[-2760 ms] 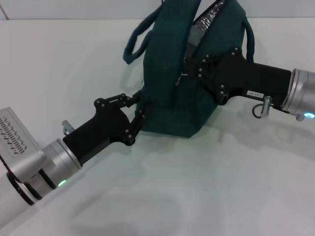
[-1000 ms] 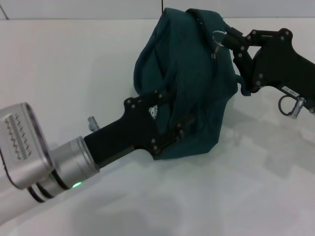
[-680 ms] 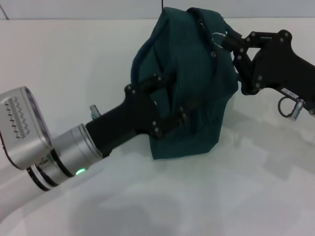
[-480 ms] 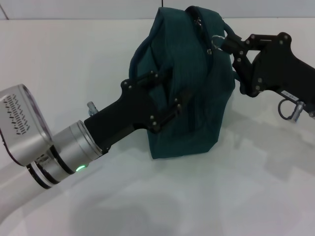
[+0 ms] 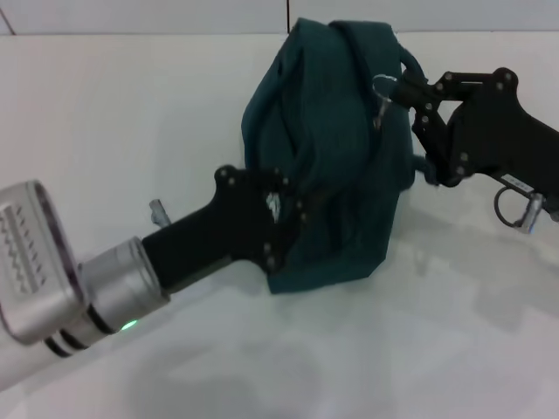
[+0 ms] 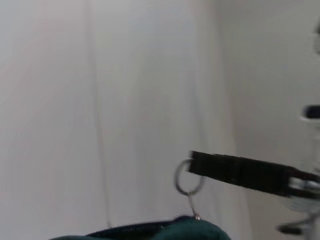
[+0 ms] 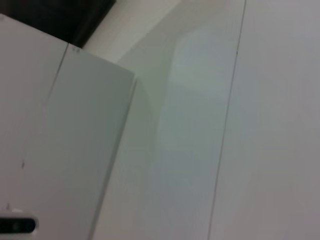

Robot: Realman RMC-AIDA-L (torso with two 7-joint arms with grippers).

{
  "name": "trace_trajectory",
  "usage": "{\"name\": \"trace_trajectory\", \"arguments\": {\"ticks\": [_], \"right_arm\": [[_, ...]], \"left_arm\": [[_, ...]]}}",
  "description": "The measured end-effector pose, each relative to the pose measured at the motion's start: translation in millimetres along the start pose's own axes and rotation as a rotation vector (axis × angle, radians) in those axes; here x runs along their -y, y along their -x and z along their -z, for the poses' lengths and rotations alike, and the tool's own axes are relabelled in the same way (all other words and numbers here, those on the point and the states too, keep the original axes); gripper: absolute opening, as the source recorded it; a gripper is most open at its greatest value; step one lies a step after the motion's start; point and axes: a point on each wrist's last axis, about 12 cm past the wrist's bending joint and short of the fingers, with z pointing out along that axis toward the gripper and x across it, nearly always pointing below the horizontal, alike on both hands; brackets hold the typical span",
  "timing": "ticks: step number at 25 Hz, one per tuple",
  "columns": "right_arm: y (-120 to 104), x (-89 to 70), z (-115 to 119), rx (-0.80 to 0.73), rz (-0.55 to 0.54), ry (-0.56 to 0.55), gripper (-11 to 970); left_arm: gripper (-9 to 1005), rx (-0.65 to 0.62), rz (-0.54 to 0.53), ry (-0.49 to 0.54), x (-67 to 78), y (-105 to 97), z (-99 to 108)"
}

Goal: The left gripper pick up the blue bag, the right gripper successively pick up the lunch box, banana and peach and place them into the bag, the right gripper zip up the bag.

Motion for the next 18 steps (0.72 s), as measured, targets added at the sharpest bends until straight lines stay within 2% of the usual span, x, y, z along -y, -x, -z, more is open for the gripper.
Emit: {"name": "trace_trajectory", "arguments": {"ticks": [1,5,6,8,10,18], "right_arm": [[1,-1.3,1,0.012,-0.014,0.006,14],[5,-4.3,0,0.044,-0.126,0.035,14],[5,-4.3,0,0.044,-0.126,0.035,14],[6,-4.7,-1,0.047,-0.201,0.042,13],[5,-4.1,0,0.041,-0.222,0.036,13],[-5,6.9,12,-0.021,-0.244,-0.121,13]], "left_arm": [[137,0.002,-0.022,-0.019,0.7,1,3],[97,0.029,-0.087,-0.046,-1.4,7,17],[87,0.029,-0.087,-0.046,-1.4,7,17],[75,0.032,-0.096,-0.054,-9.4,11,21],[71,0.014,-0.095,-0.057,-16.3,12,22],[54,-0.095,-0.127,-0.012,-29.7,4,24]]}}
